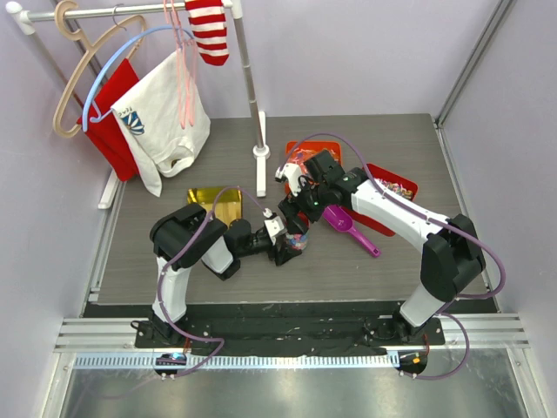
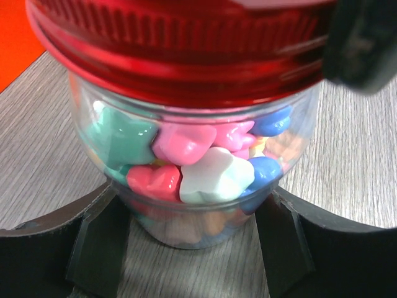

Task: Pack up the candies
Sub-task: Close the bottle lid on the packing bottle.

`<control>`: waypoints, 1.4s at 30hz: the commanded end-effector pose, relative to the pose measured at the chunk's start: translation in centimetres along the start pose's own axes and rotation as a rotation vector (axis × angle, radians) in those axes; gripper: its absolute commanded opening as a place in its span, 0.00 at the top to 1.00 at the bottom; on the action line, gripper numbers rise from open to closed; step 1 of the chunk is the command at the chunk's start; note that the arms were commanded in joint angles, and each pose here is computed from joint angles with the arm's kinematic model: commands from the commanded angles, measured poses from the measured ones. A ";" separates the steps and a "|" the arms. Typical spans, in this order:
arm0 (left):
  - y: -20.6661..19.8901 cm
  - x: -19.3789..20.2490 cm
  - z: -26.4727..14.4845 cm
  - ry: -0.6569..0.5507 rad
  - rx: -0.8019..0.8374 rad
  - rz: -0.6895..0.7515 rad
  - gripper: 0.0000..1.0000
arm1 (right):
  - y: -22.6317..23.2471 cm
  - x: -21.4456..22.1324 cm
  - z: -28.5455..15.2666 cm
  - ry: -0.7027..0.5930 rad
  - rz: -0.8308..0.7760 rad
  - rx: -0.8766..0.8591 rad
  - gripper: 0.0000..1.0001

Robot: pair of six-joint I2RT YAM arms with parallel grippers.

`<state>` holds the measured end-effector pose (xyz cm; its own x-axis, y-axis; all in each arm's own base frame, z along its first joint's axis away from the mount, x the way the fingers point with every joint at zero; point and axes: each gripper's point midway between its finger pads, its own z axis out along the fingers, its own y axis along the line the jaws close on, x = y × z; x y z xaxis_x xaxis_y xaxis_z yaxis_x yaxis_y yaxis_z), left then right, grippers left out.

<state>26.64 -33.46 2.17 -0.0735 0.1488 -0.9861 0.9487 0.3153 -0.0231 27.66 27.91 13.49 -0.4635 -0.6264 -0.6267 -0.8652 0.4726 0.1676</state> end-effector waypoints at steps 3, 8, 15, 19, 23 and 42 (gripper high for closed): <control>0.2 -3.9 0.6 -0.158 0.003 0.116 0.57 | 0.0 -1.7 -0.8 -0.076 -0.046 0.019 0.03; 0.2 -3.8 0.6 -0.156 0.003 0.117 0.57 | 0.4 -2.2 -1.6 -0.090 -0.090 0.003 0.00; 0.2 -3.8 0.6 -0.156 0.005 0.117 0.57 | 1.4 -2.3 -2.6 -0.070 -0.144 -0.061 0.00; 0.1 -4.0 0.6 -0.159 0.008 0.119 0.57 | 2.4 -1.9 -2.8 -0.058 -0.157 -0.131 0.00; 0.1 -3.8 0.6 -0.157 0.008 0.119 0.57 | 2.5 -2.4 -3.4 -0.073 -0.176 -0.140 0.00; 0.0 -3.9 0.6 -0.158 0.011 0.118 0.57 | -0.8 -7.2 -3.6 -0.194 -0.163 -0.196 0.10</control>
<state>26.55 -33.52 2.14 -0.0667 0.1505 -0.9864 0.9506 0.3100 -0.0170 30.28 28.41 18.95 -0.3268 -0.5845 -0.7427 -0.9390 0.2902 0.1847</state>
